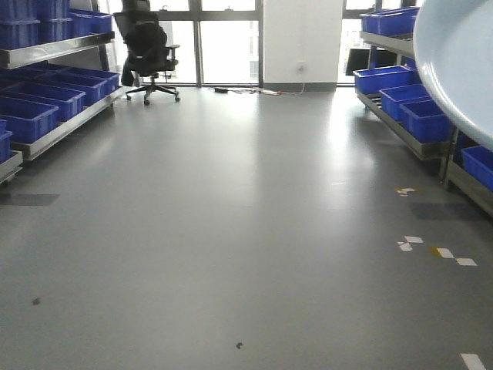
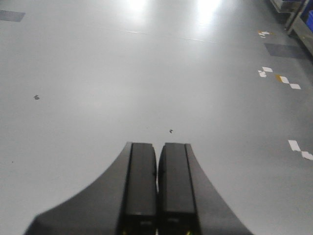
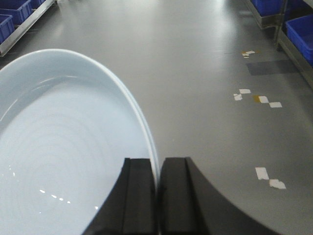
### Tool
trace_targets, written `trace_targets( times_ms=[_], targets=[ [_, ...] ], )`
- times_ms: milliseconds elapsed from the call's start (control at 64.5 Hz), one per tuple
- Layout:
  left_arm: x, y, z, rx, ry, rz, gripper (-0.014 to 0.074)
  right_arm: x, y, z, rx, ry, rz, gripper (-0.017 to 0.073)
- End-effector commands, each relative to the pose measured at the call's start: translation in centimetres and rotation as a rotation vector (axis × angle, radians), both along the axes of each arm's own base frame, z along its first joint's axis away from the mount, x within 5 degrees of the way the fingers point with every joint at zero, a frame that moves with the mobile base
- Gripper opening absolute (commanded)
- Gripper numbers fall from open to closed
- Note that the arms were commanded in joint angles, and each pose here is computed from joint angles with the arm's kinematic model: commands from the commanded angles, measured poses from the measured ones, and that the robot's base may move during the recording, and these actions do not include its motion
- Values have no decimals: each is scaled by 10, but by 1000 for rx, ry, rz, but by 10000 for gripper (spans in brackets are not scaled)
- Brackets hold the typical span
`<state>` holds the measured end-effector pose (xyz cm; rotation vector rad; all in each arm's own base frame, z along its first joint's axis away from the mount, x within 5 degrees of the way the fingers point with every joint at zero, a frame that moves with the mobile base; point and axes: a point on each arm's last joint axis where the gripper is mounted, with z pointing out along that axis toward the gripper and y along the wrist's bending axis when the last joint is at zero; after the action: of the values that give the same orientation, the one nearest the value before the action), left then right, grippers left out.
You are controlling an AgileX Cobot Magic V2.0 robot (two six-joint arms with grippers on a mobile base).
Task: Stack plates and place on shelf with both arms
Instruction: 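Turn the base away from the table while holding the plates, then drive the base up to the shelf of blue bins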
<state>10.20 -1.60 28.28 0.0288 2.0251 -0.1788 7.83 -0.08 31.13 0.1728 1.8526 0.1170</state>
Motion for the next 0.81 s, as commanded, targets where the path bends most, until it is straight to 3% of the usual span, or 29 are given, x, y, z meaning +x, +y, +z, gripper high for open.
trace_targets(
  times_ms=[0,790],
  targets=[
    [5,-1,15,-30,-98,4,87,3,0,18,-5,-115,-2,24],
    [5,-1,15,-30,-98,4,87,3,0,18,-5,-115,-2,24]
  ],
)
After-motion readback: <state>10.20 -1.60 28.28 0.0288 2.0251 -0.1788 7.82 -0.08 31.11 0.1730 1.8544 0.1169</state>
